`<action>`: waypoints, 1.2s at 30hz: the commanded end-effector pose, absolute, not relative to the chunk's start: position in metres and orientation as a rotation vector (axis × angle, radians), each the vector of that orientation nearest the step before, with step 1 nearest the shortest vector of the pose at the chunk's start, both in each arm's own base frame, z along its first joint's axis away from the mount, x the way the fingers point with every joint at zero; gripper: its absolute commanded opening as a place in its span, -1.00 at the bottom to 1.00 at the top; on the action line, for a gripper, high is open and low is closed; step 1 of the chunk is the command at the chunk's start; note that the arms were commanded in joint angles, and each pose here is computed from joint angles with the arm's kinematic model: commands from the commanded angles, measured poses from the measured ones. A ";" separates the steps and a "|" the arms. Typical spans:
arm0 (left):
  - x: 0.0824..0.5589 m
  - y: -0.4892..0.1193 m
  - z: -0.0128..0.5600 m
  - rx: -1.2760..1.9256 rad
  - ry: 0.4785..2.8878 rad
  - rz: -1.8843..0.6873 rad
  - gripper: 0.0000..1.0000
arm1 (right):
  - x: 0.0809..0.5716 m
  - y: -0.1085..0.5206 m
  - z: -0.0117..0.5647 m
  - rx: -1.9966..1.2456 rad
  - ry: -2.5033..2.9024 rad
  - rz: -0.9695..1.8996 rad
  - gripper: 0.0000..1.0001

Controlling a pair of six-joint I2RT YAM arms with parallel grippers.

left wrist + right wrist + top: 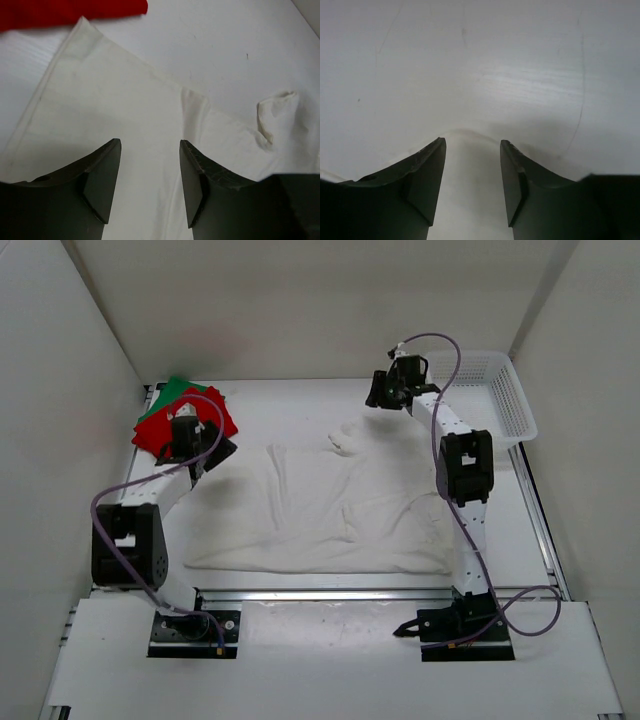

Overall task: Fold and stack the t-shirts
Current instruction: Grap the side of the flattened tshirt furthest away from the robot with both arms

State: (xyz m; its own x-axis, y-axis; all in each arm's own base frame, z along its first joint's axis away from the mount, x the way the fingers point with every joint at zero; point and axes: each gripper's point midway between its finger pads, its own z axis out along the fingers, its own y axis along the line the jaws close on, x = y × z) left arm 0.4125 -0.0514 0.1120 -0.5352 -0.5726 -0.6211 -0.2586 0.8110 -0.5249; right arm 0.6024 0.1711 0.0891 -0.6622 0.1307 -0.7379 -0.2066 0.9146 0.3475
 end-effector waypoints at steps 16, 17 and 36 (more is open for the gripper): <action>0.464 0.015 0.073 -0.669 2.270 -0.233 0.19 | 0.611 0.199 0.043 -0.243 2.415 0.499 -0.07; 0.463 0.016 0.068 -0.668 2.280 -0.224 0.20 | 0.610 0.198 0.039 -0.248 2.423 0.483 -0.06; 0.480 0.028 0.057 -0.669 2.302 -0.224 0.18 | 0.637 0.152 0.173 -0.114 2.181 0.333 -0.59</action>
